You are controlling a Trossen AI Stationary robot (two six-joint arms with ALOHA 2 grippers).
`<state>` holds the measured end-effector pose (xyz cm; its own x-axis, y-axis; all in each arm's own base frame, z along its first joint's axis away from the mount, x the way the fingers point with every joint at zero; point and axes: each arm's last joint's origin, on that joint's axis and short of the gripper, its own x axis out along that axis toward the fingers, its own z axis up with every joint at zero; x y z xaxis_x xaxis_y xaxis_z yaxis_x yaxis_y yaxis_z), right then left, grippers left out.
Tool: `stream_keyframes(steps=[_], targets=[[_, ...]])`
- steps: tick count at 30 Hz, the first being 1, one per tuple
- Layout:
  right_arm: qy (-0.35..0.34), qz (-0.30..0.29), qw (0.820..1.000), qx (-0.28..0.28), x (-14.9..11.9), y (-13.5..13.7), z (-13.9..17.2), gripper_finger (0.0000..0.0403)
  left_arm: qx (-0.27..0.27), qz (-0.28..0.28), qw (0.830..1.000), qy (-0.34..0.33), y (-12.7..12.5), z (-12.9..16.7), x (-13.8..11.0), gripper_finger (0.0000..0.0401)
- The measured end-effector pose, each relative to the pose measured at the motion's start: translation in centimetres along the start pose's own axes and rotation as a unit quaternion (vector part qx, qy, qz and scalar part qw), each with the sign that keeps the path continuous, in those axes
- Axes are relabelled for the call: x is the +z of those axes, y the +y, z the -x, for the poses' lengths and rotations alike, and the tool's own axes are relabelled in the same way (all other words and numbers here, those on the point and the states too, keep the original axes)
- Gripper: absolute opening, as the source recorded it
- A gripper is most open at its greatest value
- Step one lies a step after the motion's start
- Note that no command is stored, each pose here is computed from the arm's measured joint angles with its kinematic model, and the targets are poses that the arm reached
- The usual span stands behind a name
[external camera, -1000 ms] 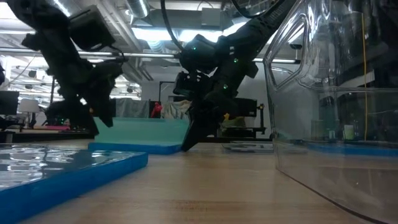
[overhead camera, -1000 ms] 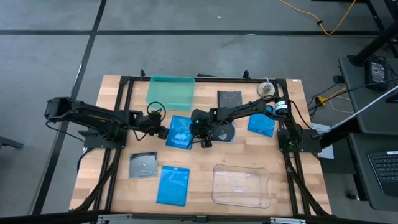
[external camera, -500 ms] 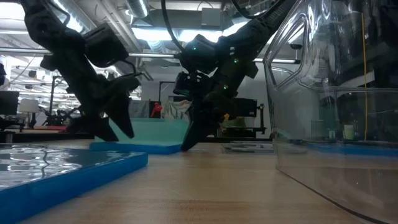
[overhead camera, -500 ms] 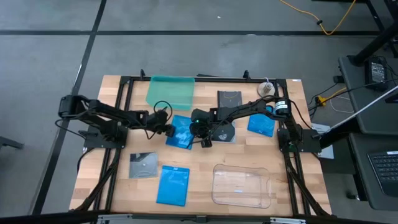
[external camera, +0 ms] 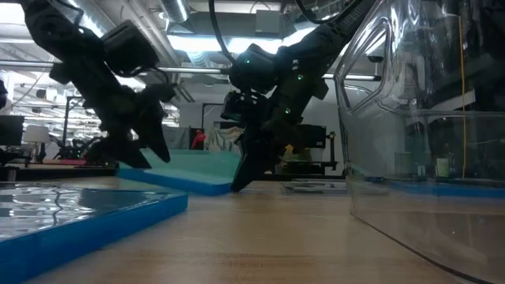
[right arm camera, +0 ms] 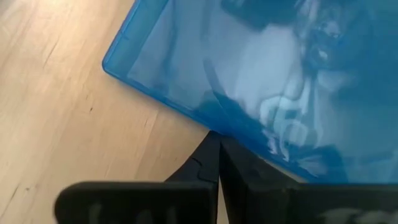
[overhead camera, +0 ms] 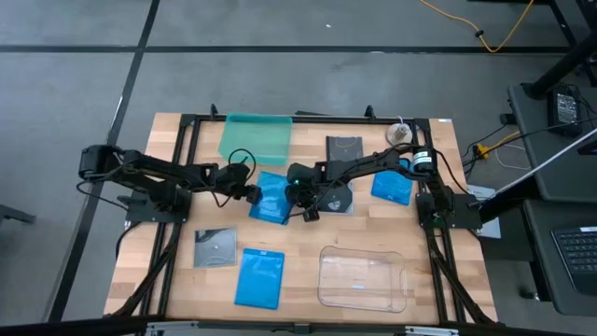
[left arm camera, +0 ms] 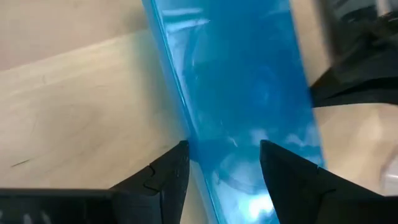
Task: Pick & place jewel cases by type
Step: Put the top left dark blue CD case into the light blue bin
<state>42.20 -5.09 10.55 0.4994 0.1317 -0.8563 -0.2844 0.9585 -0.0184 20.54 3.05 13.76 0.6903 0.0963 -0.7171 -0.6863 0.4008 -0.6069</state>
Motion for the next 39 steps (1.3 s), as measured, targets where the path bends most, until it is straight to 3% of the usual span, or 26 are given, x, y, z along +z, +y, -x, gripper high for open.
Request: stream_keyframes(steps=[9,12,23,27,33,39], targets=[[-0.002,0.003,1.0,0.002,0.0,0.0,0.0,0.0008,-0.05,0.006,0.998,-0.033,-1.2,2.0,0.7,0.0182],[-0.008,0.007,1.0,-0.001,0.1,-0.1,0.0,0.0008,-0.111,-0.005,0.994,-0.011,-2.4,2.2,0.8,0.0181],[-0.007,0.003,1.0,-0.004,0.1,-0.1,0.0,0.0008,-0.041,0.001,0.999,-0.006,-1.7,-0.7,0.9,0.0178],[-0.003,0.0,1.0,-0.002,0.0,-0.1,-0.1,0.0008,-0.023,0.013,1.0,-0.006,-1.3,-1.1,1.1,0.0139],[-0.003,-0.003,1.0,-0.002,0.1,-0.1,0.1,0.0008,-0.061,0.02,0.998,-0.008,-2.1,-0.2,1.3,0.0021],[-0.011,-0.001,0.999,-0.042,0.7,-0.4,1.8,0.0008,-0.098,-0.003,0.995,-0.034,-2.9,2.2,1.5,0.0008]])
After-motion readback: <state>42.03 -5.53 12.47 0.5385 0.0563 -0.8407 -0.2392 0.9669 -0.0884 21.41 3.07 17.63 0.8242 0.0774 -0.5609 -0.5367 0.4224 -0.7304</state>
